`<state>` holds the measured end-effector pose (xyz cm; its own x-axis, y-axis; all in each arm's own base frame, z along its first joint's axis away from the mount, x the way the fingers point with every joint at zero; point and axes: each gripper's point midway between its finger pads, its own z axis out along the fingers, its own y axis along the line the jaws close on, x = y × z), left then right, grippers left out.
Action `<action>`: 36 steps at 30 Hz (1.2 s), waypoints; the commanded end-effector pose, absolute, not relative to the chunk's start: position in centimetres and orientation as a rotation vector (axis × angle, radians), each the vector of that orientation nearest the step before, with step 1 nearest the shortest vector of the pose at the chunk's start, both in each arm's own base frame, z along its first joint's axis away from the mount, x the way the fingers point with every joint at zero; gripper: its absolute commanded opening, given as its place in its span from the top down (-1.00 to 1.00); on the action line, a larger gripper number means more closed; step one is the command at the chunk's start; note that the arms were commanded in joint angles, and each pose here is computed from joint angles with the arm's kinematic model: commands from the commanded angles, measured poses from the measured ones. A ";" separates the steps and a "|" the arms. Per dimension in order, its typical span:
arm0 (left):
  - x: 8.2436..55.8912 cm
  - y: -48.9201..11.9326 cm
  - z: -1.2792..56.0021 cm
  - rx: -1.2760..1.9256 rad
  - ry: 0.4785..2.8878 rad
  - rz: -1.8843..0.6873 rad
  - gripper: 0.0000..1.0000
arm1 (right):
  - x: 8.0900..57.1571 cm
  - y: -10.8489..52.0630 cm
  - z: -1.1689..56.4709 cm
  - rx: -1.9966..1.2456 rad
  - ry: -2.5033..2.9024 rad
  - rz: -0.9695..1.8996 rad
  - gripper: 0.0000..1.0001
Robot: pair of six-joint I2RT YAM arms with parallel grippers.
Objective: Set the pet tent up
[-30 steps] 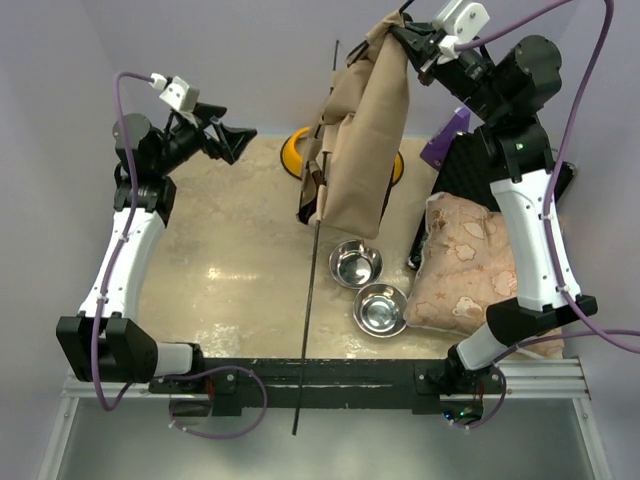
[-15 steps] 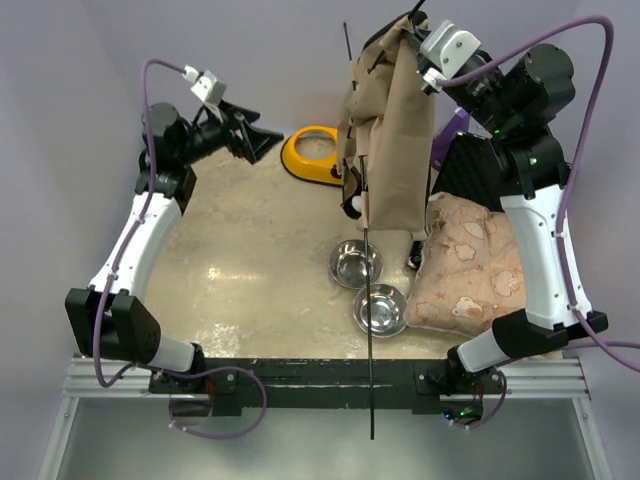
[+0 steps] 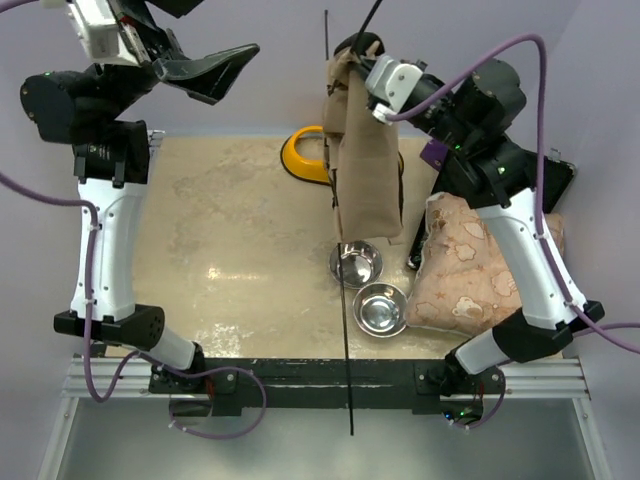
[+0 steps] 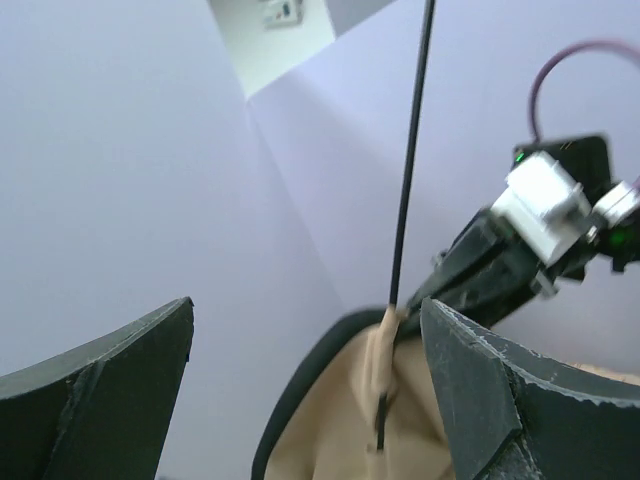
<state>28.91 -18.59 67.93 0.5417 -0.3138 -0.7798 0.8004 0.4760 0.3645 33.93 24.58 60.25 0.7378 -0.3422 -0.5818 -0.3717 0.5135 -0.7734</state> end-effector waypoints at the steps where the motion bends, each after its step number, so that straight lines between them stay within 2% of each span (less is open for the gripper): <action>1: 24.5 -19.9 71.0 0.841 0.563 -0.833 -0.99 | 32.0 26.6 62.2 -1.032 0.690 0.035 1.00; 5: 22.0 -19.8 74.3 0.787 0.457 -0.799 -0.99 | 31.3 29.4 60.9 -1.065 0.698 0.105 1.00; 8: 20.2 -19.9 75.7 0.789 0.411 -0.835 -0.90 | 31.0 31.0 60.1 -1.080 0.708 0.146 1.00; 10: 18.8 -20.2 76.0 0.798 0.386 -0.861 -0.83 | 30.8 32.1 59.6 -1.090 0.711 0.172 1.00; 18: 17.0 -20.5 76.5 0.787 0.367 -0.894 -0.77 | 29.5 35.9 58.0 -1.125 0.719 0.241 1.00; 23: 14.9 -20.2 77.0 0.803 0.324 -0.922 -0.65 | 28.0 38.2 57.2 -1.147 0.716 0.295 1.00; 31: 9.3 -18.9 77.7 0.846 0.218 -0.954 -0.45 | 26.6 40.2 56.4 -1.162 0.721 0.348 1.00; 36: 7.7 -18.5 77.5 0.868 0.200 -0.957 -0.42 | 26.1 40.7 56.4 -1.166 0.719 0.359 1.00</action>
